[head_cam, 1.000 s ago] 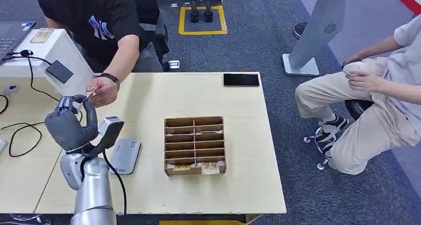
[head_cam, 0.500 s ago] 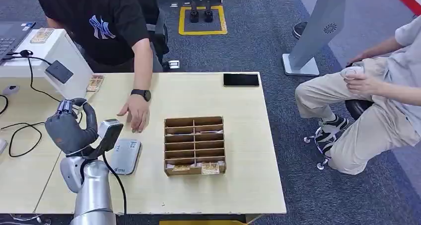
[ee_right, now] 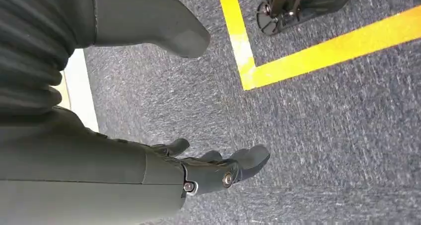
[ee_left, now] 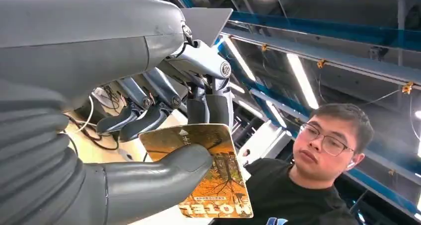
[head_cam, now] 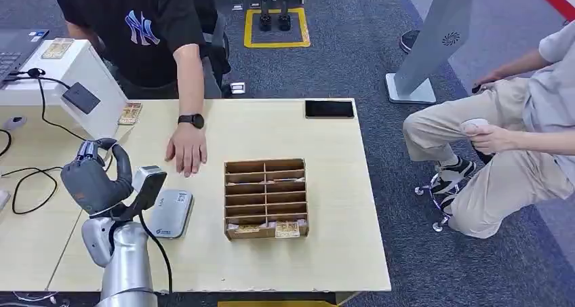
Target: Pass the card to the sensor for recognition and then transmit it.
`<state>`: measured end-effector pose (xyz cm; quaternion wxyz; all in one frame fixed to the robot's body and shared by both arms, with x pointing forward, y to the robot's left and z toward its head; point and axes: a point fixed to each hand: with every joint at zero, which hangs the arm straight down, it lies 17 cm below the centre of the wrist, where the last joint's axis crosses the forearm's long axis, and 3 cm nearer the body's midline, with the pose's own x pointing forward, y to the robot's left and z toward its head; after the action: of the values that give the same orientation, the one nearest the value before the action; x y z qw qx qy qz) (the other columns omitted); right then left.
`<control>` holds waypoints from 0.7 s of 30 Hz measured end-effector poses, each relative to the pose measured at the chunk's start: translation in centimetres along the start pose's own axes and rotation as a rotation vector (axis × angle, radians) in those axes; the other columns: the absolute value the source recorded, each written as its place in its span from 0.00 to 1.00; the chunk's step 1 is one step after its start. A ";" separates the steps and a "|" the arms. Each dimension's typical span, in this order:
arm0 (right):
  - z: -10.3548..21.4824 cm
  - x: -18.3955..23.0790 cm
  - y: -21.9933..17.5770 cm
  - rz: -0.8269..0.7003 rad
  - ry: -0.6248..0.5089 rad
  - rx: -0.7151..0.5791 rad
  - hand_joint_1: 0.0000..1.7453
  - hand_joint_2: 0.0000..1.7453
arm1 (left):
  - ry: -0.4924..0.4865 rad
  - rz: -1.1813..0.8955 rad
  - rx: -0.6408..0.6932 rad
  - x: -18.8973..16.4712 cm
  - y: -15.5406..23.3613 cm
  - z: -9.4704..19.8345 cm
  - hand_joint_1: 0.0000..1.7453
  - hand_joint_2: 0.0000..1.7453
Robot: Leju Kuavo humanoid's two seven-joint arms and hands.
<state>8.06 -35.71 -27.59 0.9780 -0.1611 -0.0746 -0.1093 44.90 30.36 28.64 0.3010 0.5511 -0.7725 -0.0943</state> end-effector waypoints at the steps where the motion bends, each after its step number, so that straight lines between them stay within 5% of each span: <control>1: 0.0 -0.1 -0.1 -0.003 0.002 -0.002 0.00 1.00 | -0.002 -0.003 -0.005 0.0 -0.1 0.1 1.00 1.00; 13: -0.1 -1.0 -0.3 -0.021 0.026 -0.005 0.00 1.00 | 0.006 -0.166 -0.178 -1.6 -3.0 3.0 1.00 1.00; 21: -0.1 -1.3 -0.8 -0.032 0.027 -0.009 0.00 1.00 | 0.183 -0.310 -0.314 -6.5 -3.6 8.5 1.00 1.00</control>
<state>6.66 -36.24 -27.72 0.9763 -0.1628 -0.0635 -0.1276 44.30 33.34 17.78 0.4336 0.6158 -0.6241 -0.2081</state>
